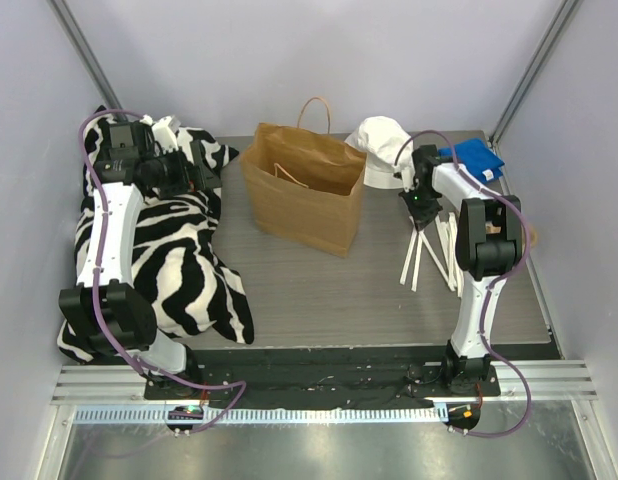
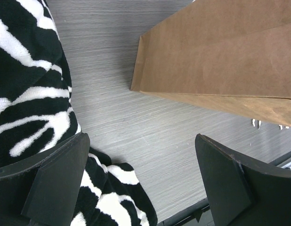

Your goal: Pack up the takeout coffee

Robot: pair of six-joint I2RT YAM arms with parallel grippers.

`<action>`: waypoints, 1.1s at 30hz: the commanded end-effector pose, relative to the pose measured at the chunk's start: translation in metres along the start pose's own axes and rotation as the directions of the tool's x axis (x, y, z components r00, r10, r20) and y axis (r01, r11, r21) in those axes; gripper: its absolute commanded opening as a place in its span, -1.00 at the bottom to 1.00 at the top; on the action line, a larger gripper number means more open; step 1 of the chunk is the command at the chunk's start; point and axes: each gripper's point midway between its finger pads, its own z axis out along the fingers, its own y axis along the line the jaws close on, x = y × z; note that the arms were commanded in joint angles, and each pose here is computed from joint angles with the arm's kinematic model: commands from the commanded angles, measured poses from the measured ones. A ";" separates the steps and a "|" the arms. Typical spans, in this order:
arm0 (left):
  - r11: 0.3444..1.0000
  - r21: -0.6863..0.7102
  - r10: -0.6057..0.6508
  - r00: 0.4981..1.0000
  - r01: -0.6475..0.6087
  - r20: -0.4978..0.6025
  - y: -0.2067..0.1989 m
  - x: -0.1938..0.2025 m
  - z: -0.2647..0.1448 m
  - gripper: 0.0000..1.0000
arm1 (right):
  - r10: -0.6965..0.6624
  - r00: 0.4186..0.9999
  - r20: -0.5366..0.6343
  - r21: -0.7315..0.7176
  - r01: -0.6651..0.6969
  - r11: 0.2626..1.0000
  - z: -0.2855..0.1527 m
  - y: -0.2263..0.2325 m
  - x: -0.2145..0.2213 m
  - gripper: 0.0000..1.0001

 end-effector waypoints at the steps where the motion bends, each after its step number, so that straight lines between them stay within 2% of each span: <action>1: 0.999 0.020 0.025 0.999 -0.025 0.022 -0.004 -0.008 -0.004 0.99 | 0.010 0.999 0.040 0.013 -0.011 1.000 -0.017 -0.008 -0.011 -0.98; 15: 0.999 0.025 0.026 0.999 -0.027 0.026 -0.005 -0.007 -0.006 0.99 | 0.025 0.995 0.097 -0.049 -0.021 0.999 -0.048 0.001 -0.023 -0.98; 20: 0.999 0.025 0.023 1.000 -0.024 0.016 -0.005 -0.006 -0.004 0.99 | 0.075 0.990 0.123 -0.138 -0.057 0.989 -0.060 0.014 -0.037 -0.98; 28: 0.999 0.031 0.033 0.999 -0.033 -0.002 -0.003 -0.005 -0.001 0.99 | 0.153 0.985 0.076 -0.305 -0.123 0.944 -0.061 0.044 -0.041 -0.99; 33: 0.998 0.030 0.051 0.999 -0.050 -0.015 -0.003 -0.002 -0.003 0.99 | 0.126 0.991 0.043 -0.208 -0.114 0.972 -0.046 0.025 -0.032 -0.95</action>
